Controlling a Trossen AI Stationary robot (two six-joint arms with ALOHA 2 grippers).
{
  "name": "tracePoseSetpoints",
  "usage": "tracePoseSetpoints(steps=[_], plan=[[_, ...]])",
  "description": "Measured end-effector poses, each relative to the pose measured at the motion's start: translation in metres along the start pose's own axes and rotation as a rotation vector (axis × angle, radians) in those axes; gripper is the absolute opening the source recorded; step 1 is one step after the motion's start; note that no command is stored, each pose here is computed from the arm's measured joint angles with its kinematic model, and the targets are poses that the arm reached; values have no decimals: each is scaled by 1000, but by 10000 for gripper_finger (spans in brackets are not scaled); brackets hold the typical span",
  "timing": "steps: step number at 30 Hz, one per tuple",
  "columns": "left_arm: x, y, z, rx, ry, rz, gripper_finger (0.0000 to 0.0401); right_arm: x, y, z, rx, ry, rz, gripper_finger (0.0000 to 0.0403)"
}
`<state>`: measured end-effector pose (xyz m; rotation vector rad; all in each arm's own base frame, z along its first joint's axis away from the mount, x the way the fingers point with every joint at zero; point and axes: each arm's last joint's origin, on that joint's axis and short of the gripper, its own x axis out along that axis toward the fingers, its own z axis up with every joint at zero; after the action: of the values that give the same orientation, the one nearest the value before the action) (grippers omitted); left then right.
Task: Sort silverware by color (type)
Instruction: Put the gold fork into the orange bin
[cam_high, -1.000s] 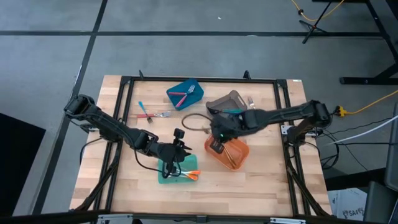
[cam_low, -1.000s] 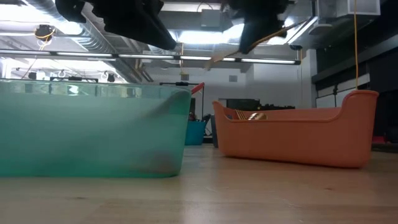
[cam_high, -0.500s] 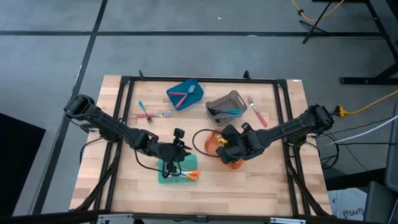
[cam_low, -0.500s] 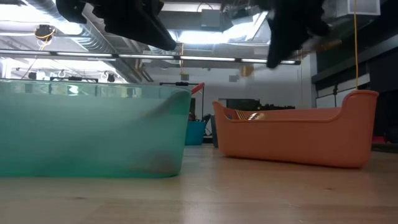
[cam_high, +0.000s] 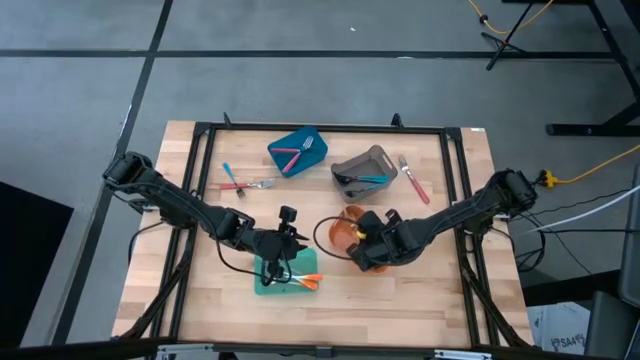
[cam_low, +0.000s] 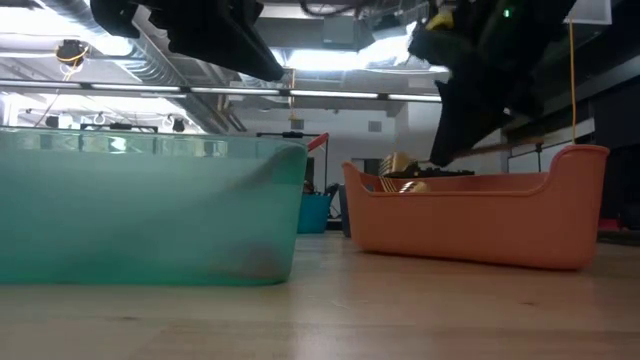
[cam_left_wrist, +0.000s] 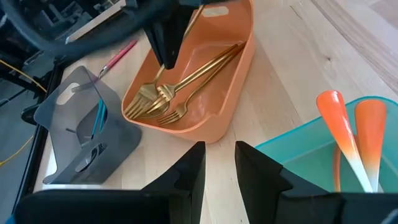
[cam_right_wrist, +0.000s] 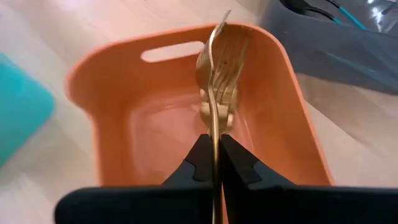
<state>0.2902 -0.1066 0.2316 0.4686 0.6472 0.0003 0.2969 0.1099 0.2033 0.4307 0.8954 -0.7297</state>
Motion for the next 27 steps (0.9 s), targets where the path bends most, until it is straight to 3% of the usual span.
tracePoseSetpoints(steps=[23, 27], plan=[[0, 0, 0, 0, 0, 0, 82, 6, -1, -8, 5, 132, 62, 1], [0, 0, 0, 0, 0, 0, 82, 6, -1, -8, 5, 131, 62, 19]])
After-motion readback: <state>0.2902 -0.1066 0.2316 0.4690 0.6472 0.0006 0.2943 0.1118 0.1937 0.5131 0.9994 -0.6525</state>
